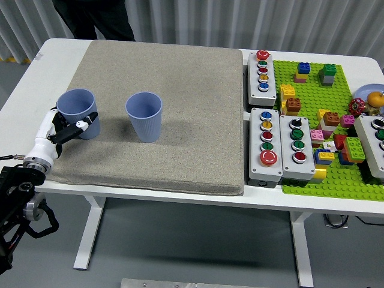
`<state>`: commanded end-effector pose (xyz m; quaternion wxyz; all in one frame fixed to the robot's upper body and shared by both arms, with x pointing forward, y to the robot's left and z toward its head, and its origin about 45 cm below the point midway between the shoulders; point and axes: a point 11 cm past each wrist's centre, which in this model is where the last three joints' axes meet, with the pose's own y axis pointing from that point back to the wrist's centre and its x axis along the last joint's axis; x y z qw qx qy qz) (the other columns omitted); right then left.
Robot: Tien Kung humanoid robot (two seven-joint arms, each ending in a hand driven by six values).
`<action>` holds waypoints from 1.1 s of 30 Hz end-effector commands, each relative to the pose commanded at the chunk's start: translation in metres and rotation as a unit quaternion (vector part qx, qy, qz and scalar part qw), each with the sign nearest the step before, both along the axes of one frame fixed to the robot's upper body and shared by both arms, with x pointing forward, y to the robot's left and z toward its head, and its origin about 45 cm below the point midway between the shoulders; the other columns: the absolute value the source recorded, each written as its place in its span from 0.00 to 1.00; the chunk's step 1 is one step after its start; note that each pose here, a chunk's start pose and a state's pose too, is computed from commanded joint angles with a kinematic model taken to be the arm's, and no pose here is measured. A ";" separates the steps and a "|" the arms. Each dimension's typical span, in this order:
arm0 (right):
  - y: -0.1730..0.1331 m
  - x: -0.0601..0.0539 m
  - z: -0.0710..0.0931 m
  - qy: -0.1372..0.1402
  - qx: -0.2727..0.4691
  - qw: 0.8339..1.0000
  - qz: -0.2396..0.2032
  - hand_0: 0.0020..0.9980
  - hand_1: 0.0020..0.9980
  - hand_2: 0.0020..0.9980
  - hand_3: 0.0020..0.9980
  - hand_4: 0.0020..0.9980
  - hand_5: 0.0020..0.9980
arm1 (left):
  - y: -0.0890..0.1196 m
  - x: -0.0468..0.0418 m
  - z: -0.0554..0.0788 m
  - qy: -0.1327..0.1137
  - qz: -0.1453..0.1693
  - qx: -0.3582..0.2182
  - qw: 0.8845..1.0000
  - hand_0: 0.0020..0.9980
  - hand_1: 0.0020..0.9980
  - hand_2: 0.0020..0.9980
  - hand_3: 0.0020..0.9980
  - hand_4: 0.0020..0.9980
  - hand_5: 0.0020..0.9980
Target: Pick cup pour cup place
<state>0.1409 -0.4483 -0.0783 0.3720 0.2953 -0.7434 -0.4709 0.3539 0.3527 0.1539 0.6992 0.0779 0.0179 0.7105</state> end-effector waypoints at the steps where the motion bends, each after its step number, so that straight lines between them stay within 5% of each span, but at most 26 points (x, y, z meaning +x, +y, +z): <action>1: 0.000 0.000 0.000 0.000 0.000 1.000 0.000 0.71 0.65 0.62 0.59 0.00 0.06 | -0.001 0.0002 -0.001 0.001 0.000 -0.001 1.000 1.00 1.00 1.00 1.00 0.87 0.24; 15: 0.000 0.001 0.000 -0.002 0.000 1.000 -0.001 0.71 0.65 0.62 0.58 0.00 0.06 | -0.001 0.0029 -0.001 0.002 0.005 0.001 1.000 1.00 0.99 1.00 1.00 0.87 0.24; 16: 0.000 0.001 0.000 -0.002 0.000 1.000 -0.001 0.71 0.65 0.62 0.59 0.00 0.06 | -0.001 0.0030 -0.001 0.001 0.006 0.001 1.000 0.94 0.91 1.00 1.00 0.86 0.25; 21: 0.000 0.001 0.000 -0.001 0.000 1.000 -0.001 0.71 0.65 0.62 0.59 0.00 0.06 | -0.004 0.0022 -0.002 0.007 0.002 0.018 1.000 0.94 0.91 1.00 1.00 0.86 0.25; 22: 0.000 0.001 0.000 -0.001 0.000 1.000 0.000 0.71 0.65 0.62 0.59 0.00 0.06 | -0.006 0.0020 -0.003 0.009 -0.002 0.022 1.000 0.87 0.83 0.98 1.00 0.86 0.25; 27: 0.000 0.001 0.000 -0.001 0.000 1.000 0.000 0.71 0.65 0.62 0.59 0.00 0.06 | -0.010 0.0016 -0.005 0.012 -0.006 0.025 1.000 0.87 0.83 0.98 1.00 0.86 0.25; 28: 0.000 0.001 0.000 -0.001 0.000 1.000 0.000 0.71 0.65 0.62 0.58 0.00 0.06 | -0.011 0.0015 -0.005 0.012 -0.005 0.025 1.000 0.74 0.75 0.90 0.92 0.84 0.25; 33: 0.000 0.001 0.001 -0.001 0.000 1.000 0.000 0.71 0.65 0.62 0.58 0.00 0.06 | -0.011 0.0013 -0.006 0.009 0.005 0.028 1.000 0.74 0.75 0.90 0.92 0.84 0.25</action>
